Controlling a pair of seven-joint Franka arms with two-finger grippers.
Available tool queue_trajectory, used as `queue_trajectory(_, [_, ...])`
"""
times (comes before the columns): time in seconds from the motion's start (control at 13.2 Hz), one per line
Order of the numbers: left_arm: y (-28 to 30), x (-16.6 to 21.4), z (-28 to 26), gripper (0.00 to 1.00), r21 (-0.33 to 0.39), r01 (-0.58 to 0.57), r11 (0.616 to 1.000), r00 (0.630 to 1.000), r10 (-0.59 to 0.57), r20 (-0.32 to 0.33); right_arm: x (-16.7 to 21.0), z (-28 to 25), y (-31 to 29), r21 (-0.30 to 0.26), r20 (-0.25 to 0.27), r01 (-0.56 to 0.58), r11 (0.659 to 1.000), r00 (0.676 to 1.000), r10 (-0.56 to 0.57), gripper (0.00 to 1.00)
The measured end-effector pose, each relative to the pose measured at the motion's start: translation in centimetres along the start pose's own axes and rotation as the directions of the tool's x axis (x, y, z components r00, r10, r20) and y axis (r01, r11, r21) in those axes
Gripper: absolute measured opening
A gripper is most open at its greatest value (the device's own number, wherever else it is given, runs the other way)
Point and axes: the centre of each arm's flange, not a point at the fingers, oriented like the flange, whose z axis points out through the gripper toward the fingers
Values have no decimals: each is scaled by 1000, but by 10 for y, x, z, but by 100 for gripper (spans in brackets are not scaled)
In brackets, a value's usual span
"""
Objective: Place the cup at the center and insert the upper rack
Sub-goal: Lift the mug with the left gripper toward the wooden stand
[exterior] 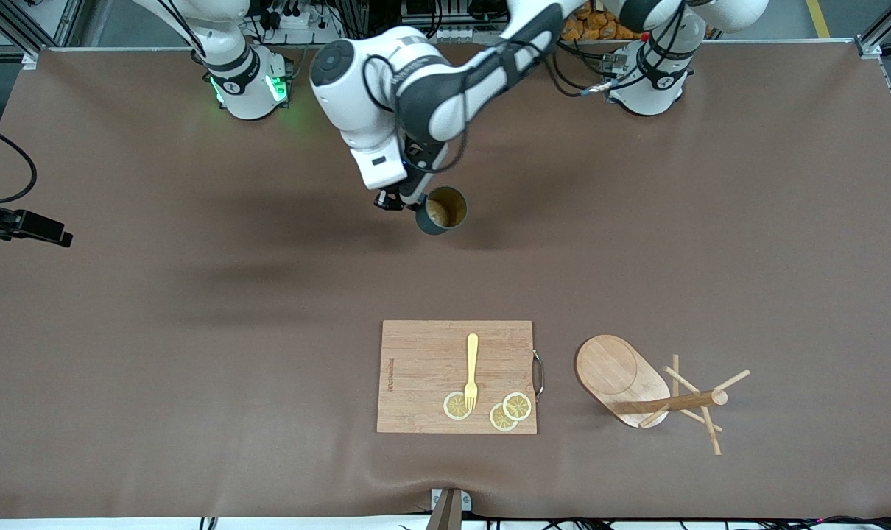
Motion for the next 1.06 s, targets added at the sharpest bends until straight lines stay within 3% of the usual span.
queue_trajectory(0.3, [23, 106, -45, 21, -31, -30, 999, 986, 35, 162, 0, 0, -1, 0, -1, 2, 1000, 1000, -2, 100])
queue_trajectory(0.61, [31, 227, -74, 21, -85, -53, 995, 943, 78, 323, 0, -2, -2, 0, -4, 3, 1000, 1000, -3, 100])
queue_trajectory(0.76, [29, 280, -83, 21, -130, -56, 990, 895, 107, 432, 0, -4, -3, 0, -9, 5, 1000, 1000, -5, 100])
queue_trajectory(1.06, [25, 377, -79, 21, -238, -18, 971, 763, 167, 625, 0, -13, -15, -3, -29, 25, 1000, 999, -25, 100])
